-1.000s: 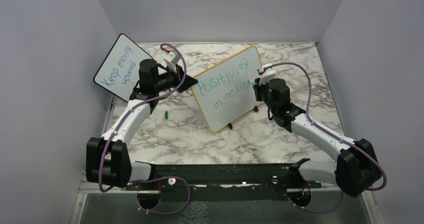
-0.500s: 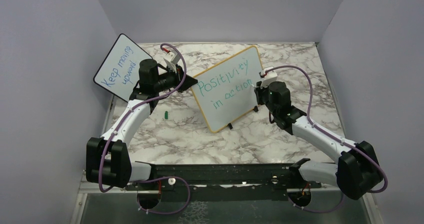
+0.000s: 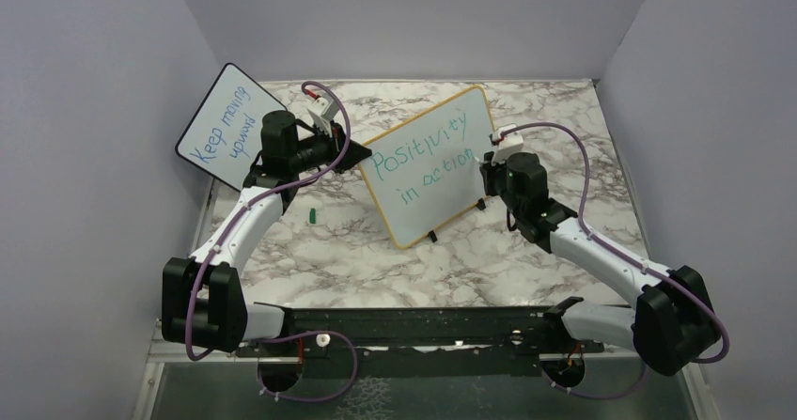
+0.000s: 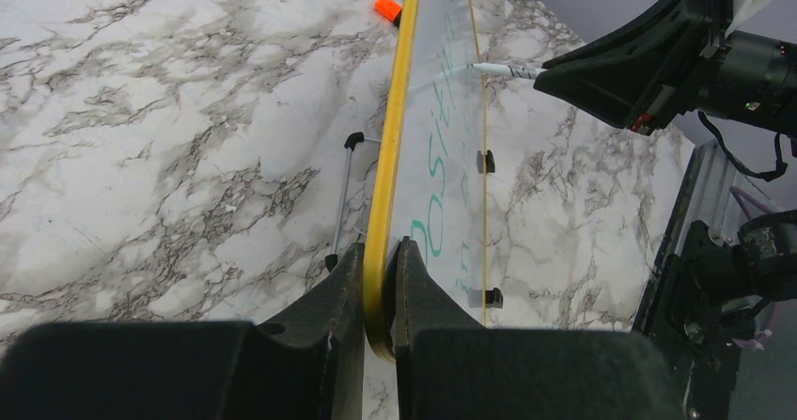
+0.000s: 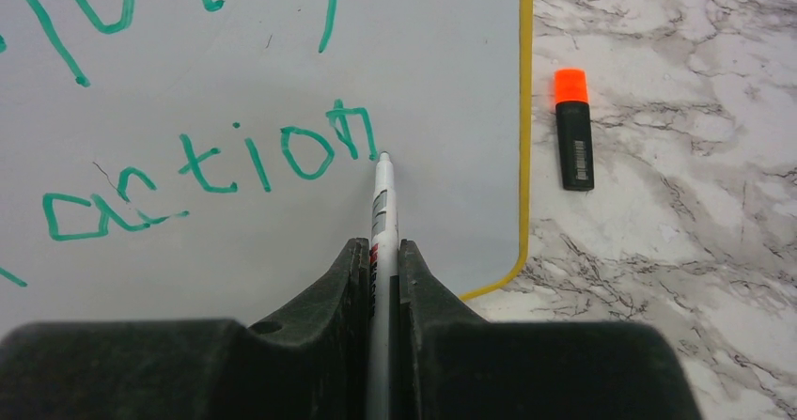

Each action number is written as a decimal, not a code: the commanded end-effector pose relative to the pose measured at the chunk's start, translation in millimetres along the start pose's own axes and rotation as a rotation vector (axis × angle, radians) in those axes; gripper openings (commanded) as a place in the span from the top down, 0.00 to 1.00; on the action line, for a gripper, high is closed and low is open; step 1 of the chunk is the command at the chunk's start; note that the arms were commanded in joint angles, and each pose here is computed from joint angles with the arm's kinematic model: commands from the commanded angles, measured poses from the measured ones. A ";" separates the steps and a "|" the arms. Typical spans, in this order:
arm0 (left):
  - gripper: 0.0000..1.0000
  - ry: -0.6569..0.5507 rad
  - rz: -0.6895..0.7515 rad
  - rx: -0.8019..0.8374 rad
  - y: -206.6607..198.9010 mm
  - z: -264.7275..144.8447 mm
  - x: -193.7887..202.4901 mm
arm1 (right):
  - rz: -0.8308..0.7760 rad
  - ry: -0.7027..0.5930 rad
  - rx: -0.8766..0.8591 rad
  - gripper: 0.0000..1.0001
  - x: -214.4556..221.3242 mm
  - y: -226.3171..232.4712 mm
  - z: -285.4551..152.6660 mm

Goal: Write a sentence on the whiteboard

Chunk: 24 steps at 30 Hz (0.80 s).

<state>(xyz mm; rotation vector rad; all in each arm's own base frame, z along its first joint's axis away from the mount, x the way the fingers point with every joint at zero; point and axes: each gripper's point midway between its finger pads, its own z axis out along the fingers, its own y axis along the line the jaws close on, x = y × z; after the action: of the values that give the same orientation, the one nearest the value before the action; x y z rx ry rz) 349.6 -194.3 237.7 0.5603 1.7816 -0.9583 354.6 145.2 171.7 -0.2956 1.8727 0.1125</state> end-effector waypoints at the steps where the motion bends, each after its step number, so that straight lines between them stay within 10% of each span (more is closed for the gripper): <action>1: 1.00 0.122 -0.027 -0.088 21.2 0.8 43.0 | 0.026 -0.065 0.039 0.99 -21.9 -9.5 -1.0; 24: 1.00 0.121 -0.037 -0.083 20.9 2.0 44.0 | 0.034 -0.066 0.008 0.99 -26.4 -5.9 5.7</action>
<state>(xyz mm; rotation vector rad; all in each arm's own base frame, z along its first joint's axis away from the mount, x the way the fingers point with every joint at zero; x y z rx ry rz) 349.4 -194.7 237.8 0.5617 1.7813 -0.9588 365.2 141.4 172.4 -0.2698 1.8604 0.1038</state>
